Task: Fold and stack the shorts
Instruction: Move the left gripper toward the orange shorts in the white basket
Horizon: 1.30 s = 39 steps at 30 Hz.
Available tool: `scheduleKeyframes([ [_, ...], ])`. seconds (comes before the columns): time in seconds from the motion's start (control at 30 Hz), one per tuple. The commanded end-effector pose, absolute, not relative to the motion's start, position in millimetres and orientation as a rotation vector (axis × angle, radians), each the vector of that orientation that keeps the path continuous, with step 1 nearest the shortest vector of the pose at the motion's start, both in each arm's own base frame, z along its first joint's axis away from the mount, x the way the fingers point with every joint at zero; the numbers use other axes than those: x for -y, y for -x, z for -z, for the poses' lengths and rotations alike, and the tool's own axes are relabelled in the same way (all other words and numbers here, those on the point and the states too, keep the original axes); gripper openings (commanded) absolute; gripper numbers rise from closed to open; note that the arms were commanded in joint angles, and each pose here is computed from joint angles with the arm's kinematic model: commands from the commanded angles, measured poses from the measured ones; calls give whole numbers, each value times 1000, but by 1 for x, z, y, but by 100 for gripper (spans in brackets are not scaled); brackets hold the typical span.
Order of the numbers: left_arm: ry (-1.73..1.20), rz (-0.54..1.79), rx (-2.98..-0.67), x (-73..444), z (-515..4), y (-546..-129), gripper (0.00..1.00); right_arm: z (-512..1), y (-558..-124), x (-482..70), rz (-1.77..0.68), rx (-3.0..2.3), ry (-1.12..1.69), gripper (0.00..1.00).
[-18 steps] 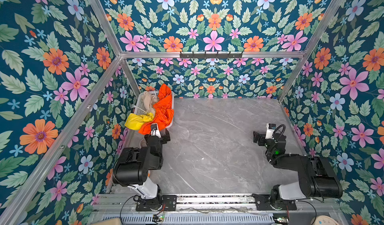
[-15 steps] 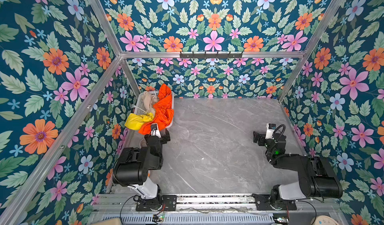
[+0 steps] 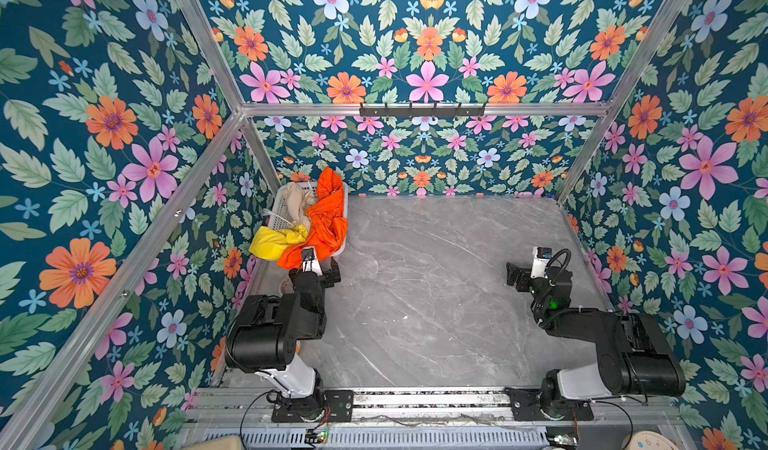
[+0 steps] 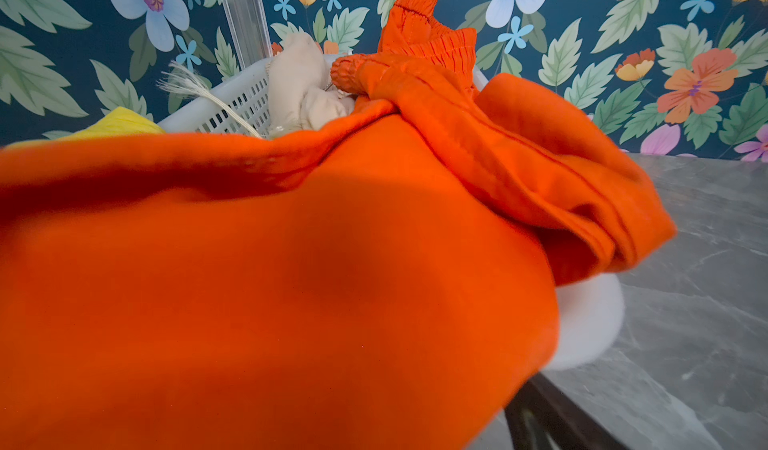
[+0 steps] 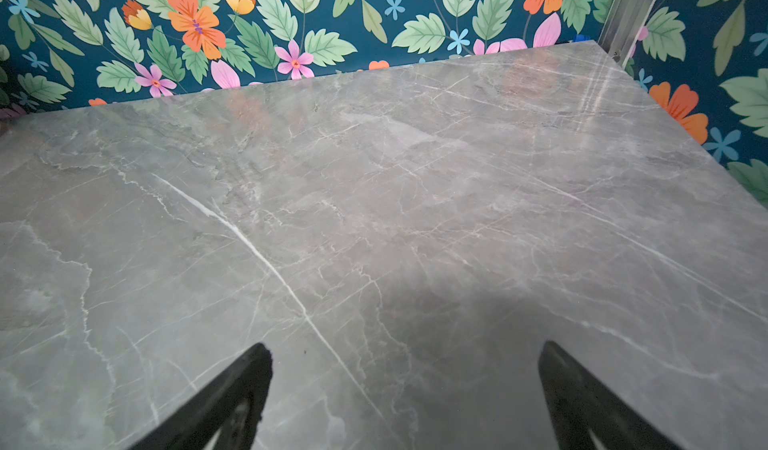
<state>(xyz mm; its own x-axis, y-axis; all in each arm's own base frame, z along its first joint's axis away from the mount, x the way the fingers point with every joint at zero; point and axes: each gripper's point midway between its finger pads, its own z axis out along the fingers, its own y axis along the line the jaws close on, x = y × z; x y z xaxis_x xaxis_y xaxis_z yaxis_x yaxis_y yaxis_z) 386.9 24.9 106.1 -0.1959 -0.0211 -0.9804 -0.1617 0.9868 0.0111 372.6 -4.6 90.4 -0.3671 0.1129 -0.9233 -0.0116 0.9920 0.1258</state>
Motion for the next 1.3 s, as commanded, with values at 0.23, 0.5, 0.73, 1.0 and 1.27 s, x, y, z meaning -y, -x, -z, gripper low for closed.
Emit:
scheduleKeyframes([
  [0.23, 135, -134, -1745, -26, -111, -388, 100, -96, -375, 6, -117, -1919, -69, 99],
  [0.5, 134, -135, -1745, -26, -111, -388, 100, -96, -375, 6, -117, -1919, -70, 99],
  [0.73, 133, -133, -1747, -26, -111, -388, 100, -96, -375, 6, -119, -1920, -70, 99],
  [1.0, 135, -128, -1737, -25, -113, -386, 100, -96, -375, 6, -119, -1920, -69, 99],
  [1.27, 164, -108, -1707, -26, -146, -372, 93, -133, -373, -2, -181, -1998, -64, 99],
])
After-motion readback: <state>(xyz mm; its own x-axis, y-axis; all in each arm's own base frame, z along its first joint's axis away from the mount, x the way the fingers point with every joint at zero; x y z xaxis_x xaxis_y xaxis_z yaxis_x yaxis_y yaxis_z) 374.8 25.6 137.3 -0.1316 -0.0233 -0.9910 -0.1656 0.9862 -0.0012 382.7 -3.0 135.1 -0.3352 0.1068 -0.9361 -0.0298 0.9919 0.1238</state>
